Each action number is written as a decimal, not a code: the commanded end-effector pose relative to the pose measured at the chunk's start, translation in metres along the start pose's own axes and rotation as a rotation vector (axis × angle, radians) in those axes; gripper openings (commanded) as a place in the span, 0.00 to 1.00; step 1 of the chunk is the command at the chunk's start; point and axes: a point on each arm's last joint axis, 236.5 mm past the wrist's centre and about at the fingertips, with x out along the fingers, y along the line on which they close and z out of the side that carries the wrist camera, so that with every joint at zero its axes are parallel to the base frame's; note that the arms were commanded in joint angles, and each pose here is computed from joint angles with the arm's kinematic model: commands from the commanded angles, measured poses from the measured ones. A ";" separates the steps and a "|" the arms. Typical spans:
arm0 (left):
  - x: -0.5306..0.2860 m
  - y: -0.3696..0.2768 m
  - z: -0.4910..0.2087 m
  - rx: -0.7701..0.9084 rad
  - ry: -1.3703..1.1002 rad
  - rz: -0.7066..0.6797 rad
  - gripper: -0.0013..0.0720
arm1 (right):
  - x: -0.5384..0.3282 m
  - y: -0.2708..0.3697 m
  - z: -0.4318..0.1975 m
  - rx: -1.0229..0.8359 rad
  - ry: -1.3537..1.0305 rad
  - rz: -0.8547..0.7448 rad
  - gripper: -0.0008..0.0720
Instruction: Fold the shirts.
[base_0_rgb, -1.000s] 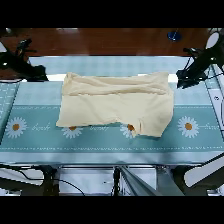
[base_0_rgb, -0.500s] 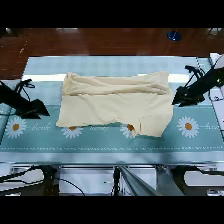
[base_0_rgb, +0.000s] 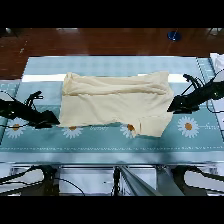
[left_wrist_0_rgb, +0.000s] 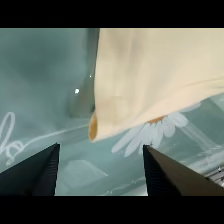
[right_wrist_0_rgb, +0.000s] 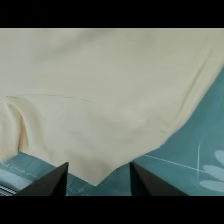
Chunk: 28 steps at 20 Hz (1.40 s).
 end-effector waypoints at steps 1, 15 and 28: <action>0.013 0.000 0.006 -0.021 -0.006 -0.032 0.87 | 0.001 0.003 0.000 0.001 -0.005 0.016 0.66; 0.035 -0.015 0.023 -0.017 -0.027 -0.084 0.06 | 0.037 -0.001 -0.052 0.063 0.067 0.033 0.68; 0.034 -0.017 0.020 0.010 -0.012 -0.092 0.06 | 0.048 -0.038 -0.029 0.105 -0.079 -0.072 0.68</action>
